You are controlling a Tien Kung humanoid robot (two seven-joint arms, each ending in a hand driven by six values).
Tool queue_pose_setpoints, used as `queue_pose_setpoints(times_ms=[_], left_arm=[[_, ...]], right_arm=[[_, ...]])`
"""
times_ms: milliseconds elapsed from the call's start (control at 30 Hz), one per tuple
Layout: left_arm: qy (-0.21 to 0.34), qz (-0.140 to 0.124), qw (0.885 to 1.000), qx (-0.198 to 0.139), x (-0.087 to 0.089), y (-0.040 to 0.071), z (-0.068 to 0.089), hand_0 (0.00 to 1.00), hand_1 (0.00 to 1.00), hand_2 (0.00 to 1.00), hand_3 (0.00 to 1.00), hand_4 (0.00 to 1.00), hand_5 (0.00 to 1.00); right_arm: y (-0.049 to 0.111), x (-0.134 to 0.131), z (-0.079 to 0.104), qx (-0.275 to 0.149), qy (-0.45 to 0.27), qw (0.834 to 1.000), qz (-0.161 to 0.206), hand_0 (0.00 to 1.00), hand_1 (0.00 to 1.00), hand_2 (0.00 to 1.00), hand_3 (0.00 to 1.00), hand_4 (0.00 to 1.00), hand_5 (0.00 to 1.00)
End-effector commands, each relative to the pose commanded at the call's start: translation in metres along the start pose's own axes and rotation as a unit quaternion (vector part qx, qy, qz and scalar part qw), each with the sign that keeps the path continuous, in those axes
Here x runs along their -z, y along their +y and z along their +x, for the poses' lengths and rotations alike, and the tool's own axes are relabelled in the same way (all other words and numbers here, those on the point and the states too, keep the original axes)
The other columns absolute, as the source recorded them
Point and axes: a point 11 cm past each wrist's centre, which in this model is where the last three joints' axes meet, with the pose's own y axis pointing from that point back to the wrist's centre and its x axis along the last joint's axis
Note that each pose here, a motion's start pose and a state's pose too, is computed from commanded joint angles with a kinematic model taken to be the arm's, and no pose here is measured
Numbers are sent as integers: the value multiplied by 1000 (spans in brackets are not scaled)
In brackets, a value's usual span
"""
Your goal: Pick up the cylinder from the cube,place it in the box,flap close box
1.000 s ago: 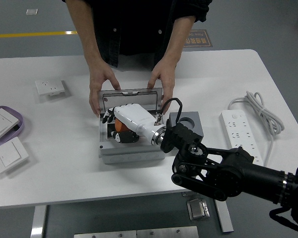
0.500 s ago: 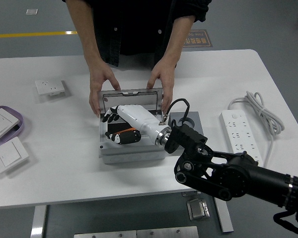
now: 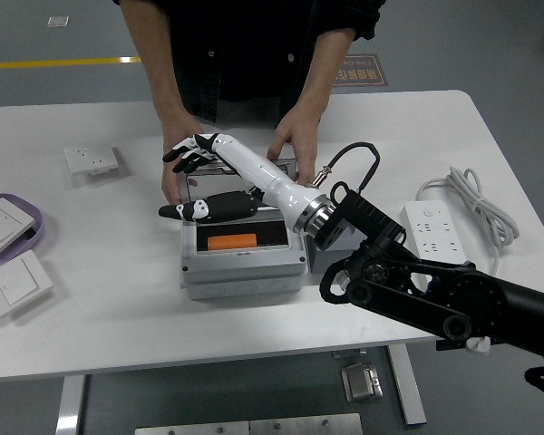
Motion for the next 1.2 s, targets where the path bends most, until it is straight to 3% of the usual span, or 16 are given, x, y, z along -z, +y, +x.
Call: queue_pose_setpoints(times_ms=[167, 333, 500, 633, 833, 967, 1100, 1200], left_arm=[[-1, 0, 1000, -1, 0, 0, 2, 630, 618, 559, 635, 701, 303], [-2, 0, 1000, -1, 0, 0, 2, 629, 618, 558, 633, 693, 299], [-1, -1, 1000, 0, -2, 0, 1, 629, 618, 558, 633, 691, 299], [0, -3, 1000, 0, -3, 0, 1, 627, 618, 558, 632, 690, 300], [1, -4, 1000, 0, -4, 0, 0, 628, 618, 558, 632, 689, 299], [2, -3, 1000, 0, -2, 0, -1, 628, 618, 558, 632, 689, 299], [3, -5, 1000, 0, -4, 0, -1, 627, 618, 558, 632, 689, 299], [3, -7, 1000, 1, -5, 0, -2, 627, 618, 558, 632, 689, 299]], right_arm=[[-14, -13, 16, -13, 15, 1000, -16, 714, 602, 619, 685, 894, 365], [-21, -41, 29, -21, 20, 998, -55, 691, 591, 611, 676, 884, 369], [-14, -78, 33, -24, 27, 994, -105, 682, 580, 603, 668, 865, 361], [-4, -91, 30, -14, 35, 992, -123, 678, 575, 603, 659, 849, 350], [15, -85, 30, -3, 75, 991, -115, 672, 569, 600, 659, 838, 351], [22, -68, 29, 1, 102, 991, -90, 672, 569, 600, 659, 838, 351], [27, -52, 18, 13, 109, 992, -65, 628, 569, 598, 658, 834, 352], [35, -55, 5, 31, 97, 992, -70, 628, 569, 598, 658, 834, 352]])
